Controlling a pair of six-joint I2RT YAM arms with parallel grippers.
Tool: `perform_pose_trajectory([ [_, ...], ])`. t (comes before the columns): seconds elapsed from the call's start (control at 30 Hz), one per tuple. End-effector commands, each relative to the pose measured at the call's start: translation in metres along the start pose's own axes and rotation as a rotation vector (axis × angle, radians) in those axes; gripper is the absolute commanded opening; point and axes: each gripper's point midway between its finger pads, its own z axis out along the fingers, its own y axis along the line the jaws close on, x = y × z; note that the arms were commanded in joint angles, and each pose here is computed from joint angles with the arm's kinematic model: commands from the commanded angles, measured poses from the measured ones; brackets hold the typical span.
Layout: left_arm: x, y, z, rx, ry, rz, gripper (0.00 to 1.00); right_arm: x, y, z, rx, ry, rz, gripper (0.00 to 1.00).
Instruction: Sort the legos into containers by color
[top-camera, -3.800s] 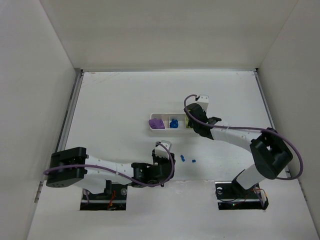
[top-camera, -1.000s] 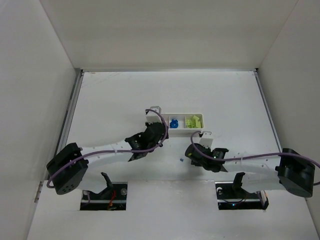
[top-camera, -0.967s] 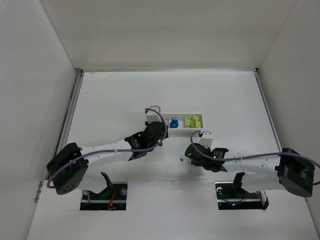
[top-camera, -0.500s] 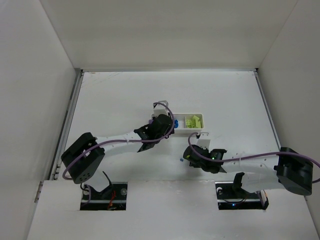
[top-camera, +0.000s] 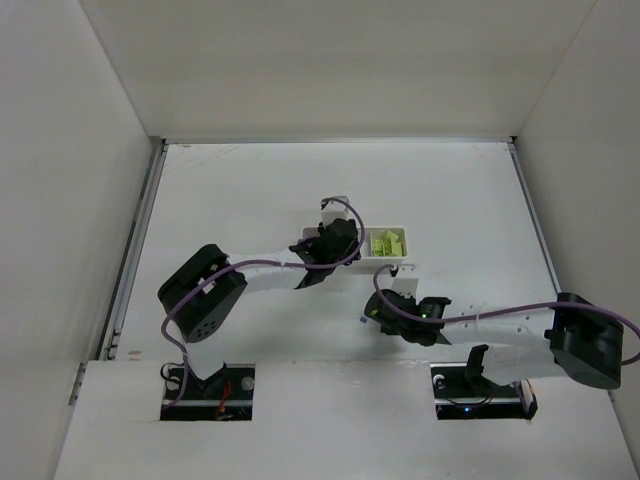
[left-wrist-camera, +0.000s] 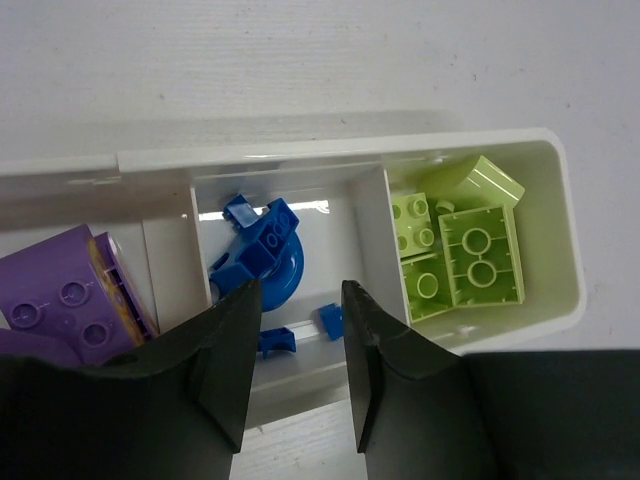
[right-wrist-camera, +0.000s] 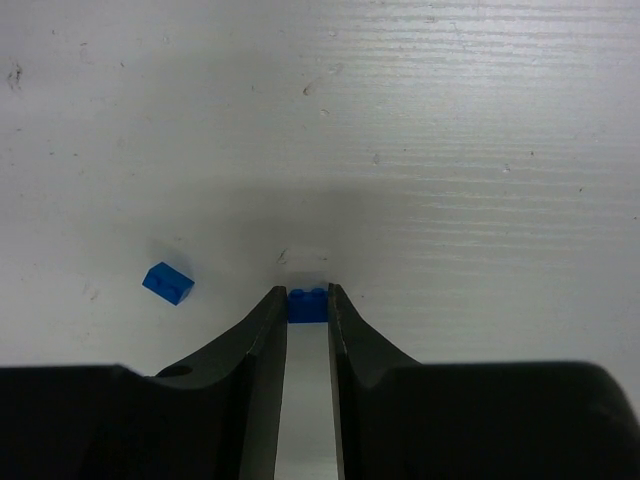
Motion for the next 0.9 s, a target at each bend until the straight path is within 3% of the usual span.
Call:
perform_pose_trajectory([
  [0.0, -0.025, -0.013, -0.003, 0.033, -0.059, -0.014, 0.37, 0.0, 0.007, -0.006, -0.027, 0.006, 0.007, 0.24],
  [0.23, -0.047, -0.011, -0.037, 0.057, -0.128, -0.039, 0.41, -0.022, 0.016, -0.019, -0.08, -0.057, 0.038, 0.21],
  [0.47, -0.054, 0.001, -0.095, 0.095, -0.212, -0.068, 0.39, -0.107, 0.031, -0.028, -0.13, -0.215, 0.088, 0.21],
  [0.7, 0.006, 0.029, -0.135, 0.07, -0.193, -0.029, 0.38, -0.183, 0.057, -0.015, -0.183, -0.315, 0.113, 0.21],
  [0.87, 0.055, 0.031, -0.146, 0.073, -0.136, -0.001, 0.38, -0.206, 0.075, 0.013, -0.153, -0.321, 0.089, 0.22],
])
